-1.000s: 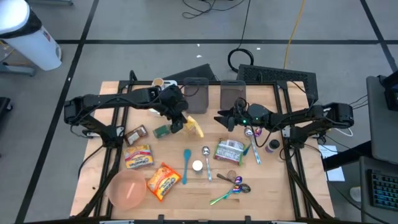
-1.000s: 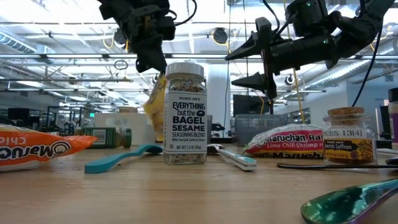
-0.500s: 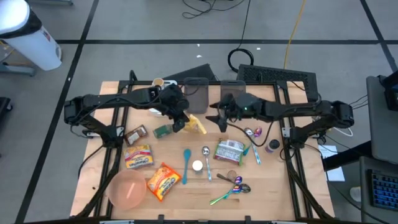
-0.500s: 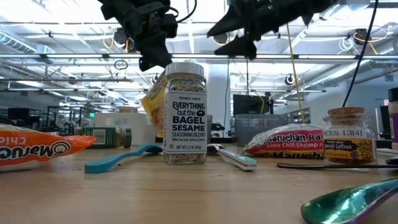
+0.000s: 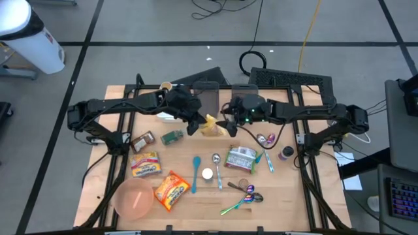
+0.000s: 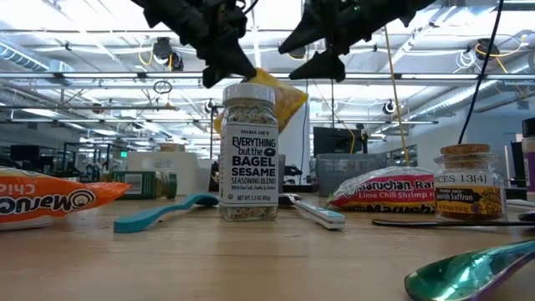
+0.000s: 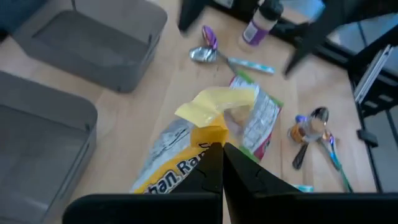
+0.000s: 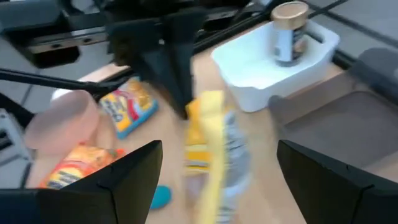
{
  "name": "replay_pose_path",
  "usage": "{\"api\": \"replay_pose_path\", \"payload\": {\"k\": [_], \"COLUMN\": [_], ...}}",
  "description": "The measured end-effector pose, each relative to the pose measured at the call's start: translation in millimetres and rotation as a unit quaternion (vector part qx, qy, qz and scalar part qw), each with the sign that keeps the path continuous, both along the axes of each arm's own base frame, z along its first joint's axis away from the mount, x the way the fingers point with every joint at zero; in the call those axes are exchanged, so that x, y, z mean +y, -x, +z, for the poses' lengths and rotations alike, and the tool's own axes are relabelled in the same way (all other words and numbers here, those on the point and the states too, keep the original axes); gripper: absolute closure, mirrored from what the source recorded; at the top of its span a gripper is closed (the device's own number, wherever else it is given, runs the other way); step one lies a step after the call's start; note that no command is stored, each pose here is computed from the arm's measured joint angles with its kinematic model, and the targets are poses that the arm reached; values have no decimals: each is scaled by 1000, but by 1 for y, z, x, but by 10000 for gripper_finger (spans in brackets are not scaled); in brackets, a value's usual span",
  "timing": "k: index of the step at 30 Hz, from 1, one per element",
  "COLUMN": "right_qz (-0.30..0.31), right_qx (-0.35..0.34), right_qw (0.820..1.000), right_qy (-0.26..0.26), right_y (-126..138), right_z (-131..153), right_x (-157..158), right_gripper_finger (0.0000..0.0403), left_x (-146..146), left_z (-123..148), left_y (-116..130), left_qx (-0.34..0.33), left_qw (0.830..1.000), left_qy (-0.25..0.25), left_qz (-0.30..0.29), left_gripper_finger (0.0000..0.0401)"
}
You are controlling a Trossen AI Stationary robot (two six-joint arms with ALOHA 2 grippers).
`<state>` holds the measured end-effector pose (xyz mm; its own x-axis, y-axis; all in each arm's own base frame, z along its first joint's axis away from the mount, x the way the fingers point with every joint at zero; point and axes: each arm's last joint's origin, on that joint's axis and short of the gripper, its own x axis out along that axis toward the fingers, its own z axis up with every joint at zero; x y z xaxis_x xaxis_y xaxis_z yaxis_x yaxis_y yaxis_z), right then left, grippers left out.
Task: Pick & Place Food Item
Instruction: Put the yellow noodle pack into the right black bin
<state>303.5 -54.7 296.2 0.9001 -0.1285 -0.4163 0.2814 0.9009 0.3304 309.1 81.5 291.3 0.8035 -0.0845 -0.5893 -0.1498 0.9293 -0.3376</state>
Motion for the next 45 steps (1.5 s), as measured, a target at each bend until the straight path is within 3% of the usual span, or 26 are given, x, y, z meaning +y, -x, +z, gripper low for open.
{"api": "replay_pose_path", "payload": {"k": [7, 15, 45], "right_qz": [7, 4, 8], "right_qx": [16, 15, 41], "right_qw": [999, 999, 998], "right_qy": [-45, -47, -44], "right_y": [-14, -17, -14], "right_z": [-19, -21, -25], "right_x": [-1, -2, -1], "right_gripper_finger": [90, 100, 317], "left_x": [0, -1, 0], "left_z": [3, 3, 4], "left_y": [-3, -3, -3], "left_qx": [-20, -20, -22], "left_qw": [1000, 1000, 1000], "left_qy": [6, 9, -1], "left_qz": [8, 8, 7], "left_gripper_finger": [401, 401, 401]}}
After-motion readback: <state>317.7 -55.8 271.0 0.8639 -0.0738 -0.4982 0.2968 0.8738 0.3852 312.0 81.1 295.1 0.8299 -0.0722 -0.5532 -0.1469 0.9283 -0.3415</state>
